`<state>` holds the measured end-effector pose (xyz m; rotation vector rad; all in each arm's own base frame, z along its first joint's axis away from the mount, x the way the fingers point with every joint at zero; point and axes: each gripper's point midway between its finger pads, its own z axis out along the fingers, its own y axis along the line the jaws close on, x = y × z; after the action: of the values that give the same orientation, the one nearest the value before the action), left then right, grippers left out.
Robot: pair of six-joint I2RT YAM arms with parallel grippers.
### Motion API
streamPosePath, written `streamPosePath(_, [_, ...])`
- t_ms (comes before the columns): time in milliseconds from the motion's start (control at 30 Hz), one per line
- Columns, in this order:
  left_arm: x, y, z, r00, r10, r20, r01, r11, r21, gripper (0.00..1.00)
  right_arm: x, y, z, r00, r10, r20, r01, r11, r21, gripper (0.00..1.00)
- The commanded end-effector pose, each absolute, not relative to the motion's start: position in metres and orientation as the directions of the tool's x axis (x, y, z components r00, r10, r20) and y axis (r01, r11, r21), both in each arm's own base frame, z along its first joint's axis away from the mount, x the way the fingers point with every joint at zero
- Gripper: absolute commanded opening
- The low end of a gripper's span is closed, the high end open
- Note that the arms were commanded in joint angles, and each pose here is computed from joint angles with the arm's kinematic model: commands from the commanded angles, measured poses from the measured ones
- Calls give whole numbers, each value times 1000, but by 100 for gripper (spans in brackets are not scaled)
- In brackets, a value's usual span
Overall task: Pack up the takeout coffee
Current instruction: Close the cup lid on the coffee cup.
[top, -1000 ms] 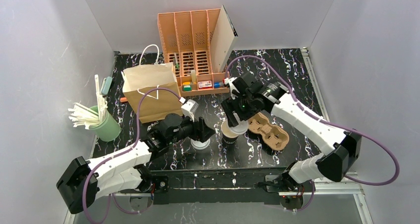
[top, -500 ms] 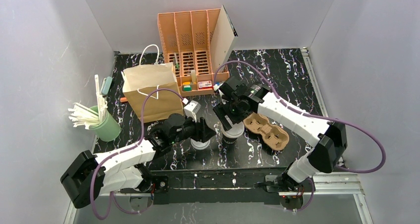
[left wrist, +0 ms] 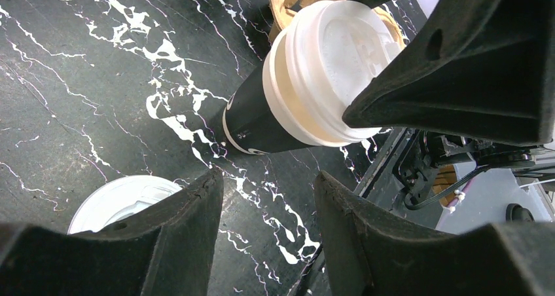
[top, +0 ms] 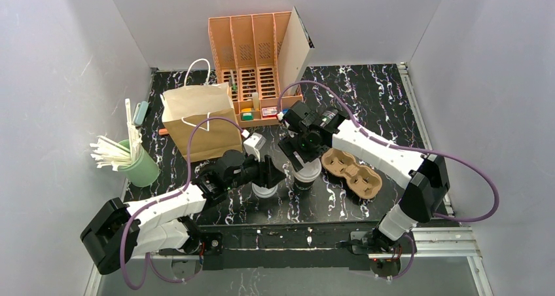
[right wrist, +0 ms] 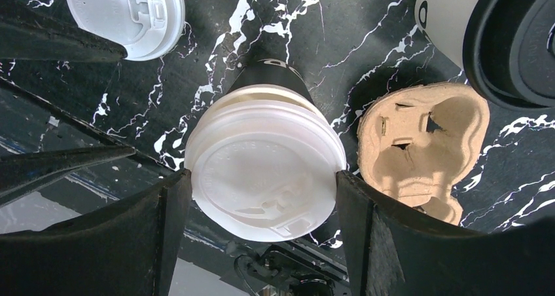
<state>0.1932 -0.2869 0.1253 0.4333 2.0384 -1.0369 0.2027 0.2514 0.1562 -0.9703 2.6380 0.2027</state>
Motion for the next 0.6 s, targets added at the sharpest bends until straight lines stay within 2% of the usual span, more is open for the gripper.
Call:
streamPosePath(0, [193, -287, 127, -619, -54, -784, 608, 599, -521, 51, 209, 260, 166, -697, -608, -380, -662, 749, 15, 70])
streamPosePath(567, [192, -286, 123, -622, -46, -782, 607, 602, -519, 49, 204, 265, 158, -689, -630, -358, -679, 734, 16, 77])
